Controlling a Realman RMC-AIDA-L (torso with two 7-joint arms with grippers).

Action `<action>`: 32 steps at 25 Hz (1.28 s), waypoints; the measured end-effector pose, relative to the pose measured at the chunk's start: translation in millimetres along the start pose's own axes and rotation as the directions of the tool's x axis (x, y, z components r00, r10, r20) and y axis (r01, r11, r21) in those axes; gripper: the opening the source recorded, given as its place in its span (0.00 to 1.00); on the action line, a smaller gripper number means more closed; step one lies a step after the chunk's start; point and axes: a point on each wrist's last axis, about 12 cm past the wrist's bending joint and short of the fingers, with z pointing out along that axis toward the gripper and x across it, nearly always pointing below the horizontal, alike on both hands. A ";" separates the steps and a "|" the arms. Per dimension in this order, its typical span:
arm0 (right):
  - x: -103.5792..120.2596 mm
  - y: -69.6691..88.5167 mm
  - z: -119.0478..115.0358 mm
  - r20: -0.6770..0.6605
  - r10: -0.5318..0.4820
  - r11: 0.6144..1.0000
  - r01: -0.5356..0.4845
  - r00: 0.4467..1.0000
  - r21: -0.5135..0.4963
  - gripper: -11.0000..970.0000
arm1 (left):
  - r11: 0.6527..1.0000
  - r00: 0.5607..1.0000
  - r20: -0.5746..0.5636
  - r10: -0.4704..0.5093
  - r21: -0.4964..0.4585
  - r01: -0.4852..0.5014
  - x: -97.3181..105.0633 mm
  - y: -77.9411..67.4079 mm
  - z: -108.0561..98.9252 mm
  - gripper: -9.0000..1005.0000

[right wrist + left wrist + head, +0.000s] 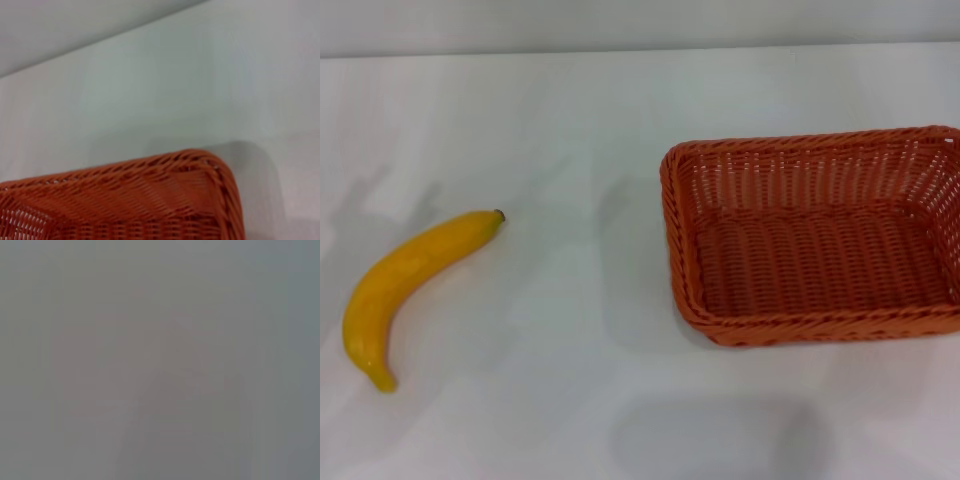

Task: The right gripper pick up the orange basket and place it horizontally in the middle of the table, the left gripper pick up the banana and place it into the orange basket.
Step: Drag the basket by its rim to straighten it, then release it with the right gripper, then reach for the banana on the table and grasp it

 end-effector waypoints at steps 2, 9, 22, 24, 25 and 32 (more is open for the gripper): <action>-0.7 -3.0 -8.2 0.023 -0.007 1.000 0.007 1.000 -0.006 0.88 | 1.000 1.000 0.000 0.001 0.001 -0.001 -1.1 0.2 -1.2 0.73; 2.1 -12.5 -41.1 0.236 -0.091 0.992 0.110 0.968 -0.068 0.88 | 0.999 0.999 -0.034 -0.003 0.035 0.004 -8.7 3.7 -4.3 0.72; 60.9 -68.7 -24.8 0.720 -0.313 0.917 0.394 0.619 0.060 0.88 | 0.989 0.933 -0.350 -0.087 0.080 0.122 -48.9 26.9 -19.5 0.72; 70.8 -75.2 -17.5 0.754 -0.308 0.917 0.393 0.581 0.071 0.88 | 0.987 0.902 -0.423 -0.089 0.087 0.138 -56.6 28.3 -15.2 0.72; 76.4 -78.6 -13.8 0.770 -0.308 0.916 0.393 0.559 0.081 0.87 | 0.985 0.883 -0.461 -0.090 0.091 0.147 -59.9 28.5 -12.8 0.72; 107.8 -89.8 8.8 0.806 -0.369 0.897 0.404 0.463 0.179 0.87 | 0.986 0.658 -0.753 0.023 0.126 0.110 -89.1 24.1 20.0 0.72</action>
